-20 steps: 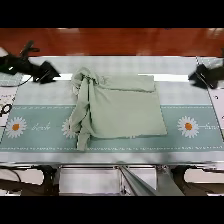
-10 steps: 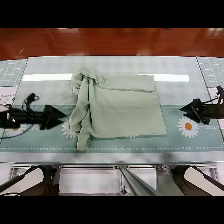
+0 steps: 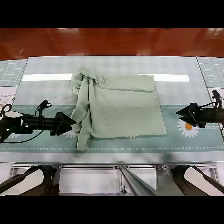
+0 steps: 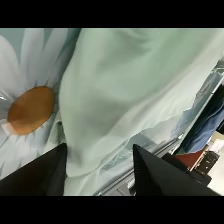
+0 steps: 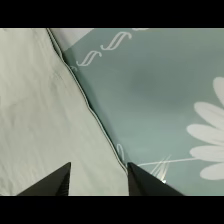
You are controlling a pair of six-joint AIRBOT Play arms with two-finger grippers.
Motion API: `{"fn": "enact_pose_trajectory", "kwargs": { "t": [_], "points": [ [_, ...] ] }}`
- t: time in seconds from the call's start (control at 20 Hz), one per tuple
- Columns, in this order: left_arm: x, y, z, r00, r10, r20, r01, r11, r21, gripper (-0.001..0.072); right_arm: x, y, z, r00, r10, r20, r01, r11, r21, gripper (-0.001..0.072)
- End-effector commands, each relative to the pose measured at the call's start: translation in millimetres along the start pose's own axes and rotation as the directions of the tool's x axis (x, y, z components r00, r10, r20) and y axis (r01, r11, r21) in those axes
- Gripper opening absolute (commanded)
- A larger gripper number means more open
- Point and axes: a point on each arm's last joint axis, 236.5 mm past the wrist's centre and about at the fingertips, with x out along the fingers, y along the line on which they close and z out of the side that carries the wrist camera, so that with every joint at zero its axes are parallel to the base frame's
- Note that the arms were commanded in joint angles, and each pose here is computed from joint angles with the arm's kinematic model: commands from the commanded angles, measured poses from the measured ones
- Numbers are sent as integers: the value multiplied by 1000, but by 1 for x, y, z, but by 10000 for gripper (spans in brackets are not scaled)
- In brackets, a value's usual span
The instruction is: Fold the shirts.
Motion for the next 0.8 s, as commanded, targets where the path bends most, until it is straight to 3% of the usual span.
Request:
{"fn": "enact_pose_trajectory", "kwargs": {
  "t": [0.0, 0.05, 0.25, 0.75],
  "points": [
    [4, -10, 18, 997, -36, 72, 35, 999, 10, 147, 0, -1, 1, 1000, -1, 5, 1, 1000, -1, 410],
    [3, -15, 22, 995, -52, 90, 48, 998, 40, 27, 2, -3, -1, 1000, -8, 1, 8, 1000, 1, 410],
    [-4, -28, 36, 990, -73, 118, 62, 994, 91, 26, 17, -32, -39, 991, -74, -112, 77, 997, 19, 411],
    [-8, -33, 41, 989, -76, 130, 62, 992, 108, 26, 72, -18, -74, 954, 6, -299, 9, 999, 47, 411]
  ]
}}
